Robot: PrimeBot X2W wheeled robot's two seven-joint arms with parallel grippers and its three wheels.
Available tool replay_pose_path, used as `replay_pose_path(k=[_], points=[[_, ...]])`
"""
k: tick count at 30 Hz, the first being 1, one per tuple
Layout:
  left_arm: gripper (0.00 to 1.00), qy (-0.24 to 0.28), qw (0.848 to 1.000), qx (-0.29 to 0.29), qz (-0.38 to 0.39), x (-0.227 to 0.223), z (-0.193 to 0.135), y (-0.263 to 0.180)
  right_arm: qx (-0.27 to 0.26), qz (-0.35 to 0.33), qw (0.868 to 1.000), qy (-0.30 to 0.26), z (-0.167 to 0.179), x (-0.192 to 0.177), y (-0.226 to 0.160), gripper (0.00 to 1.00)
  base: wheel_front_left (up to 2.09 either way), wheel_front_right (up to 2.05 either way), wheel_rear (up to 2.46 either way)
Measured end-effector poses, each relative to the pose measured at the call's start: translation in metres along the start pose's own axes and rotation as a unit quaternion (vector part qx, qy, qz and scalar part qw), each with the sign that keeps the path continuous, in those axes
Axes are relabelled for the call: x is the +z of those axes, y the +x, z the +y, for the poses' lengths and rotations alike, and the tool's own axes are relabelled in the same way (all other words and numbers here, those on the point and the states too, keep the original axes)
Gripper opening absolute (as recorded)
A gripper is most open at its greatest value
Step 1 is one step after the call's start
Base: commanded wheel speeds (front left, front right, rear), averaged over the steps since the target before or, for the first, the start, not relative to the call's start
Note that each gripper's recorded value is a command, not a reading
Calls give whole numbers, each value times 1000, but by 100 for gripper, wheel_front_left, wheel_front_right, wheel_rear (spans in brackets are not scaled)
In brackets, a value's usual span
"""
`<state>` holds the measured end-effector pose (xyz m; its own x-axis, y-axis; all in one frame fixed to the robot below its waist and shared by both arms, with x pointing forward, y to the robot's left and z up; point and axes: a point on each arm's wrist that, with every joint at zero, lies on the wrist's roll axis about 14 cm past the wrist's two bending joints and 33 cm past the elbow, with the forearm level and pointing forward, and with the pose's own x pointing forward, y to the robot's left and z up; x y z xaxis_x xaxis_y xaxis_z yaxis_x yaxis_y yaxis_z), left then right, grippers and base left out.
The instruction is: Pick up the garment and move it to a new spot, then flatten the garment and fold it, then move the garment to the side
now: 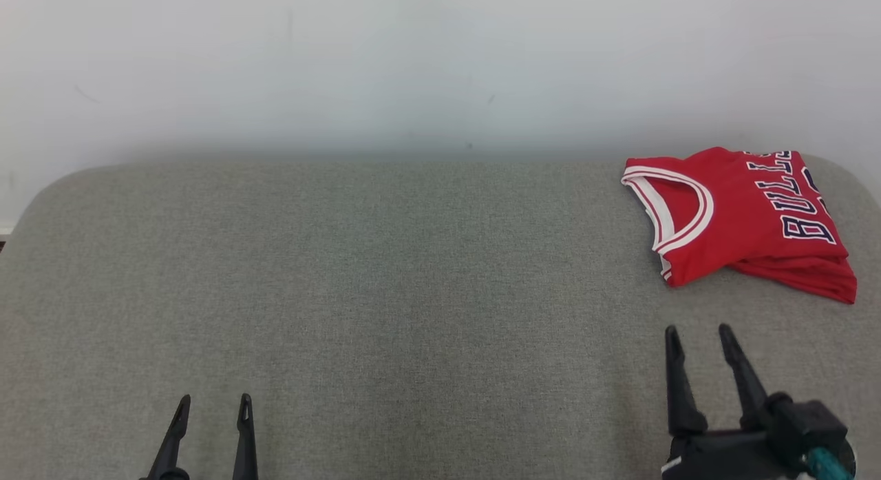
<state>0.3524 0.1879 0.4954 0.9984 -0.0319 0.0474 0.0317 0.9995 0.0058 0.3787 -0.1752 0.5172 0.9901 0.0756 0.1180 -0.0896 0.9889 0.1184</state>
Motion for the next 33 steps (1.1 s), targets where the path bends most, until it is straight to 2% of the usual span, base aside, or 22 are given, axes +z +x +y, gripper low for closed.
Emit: replay_pose_path(k=[9,33], points=[[100,-1,1000,13,-13,9,4,-9,26,14,999,17,23,-9,-25,100,0,0,0],[100,-25,1000,13,-10,6,1,-22,8,30,999,31,15,-18,-40,100,0,0,0]])
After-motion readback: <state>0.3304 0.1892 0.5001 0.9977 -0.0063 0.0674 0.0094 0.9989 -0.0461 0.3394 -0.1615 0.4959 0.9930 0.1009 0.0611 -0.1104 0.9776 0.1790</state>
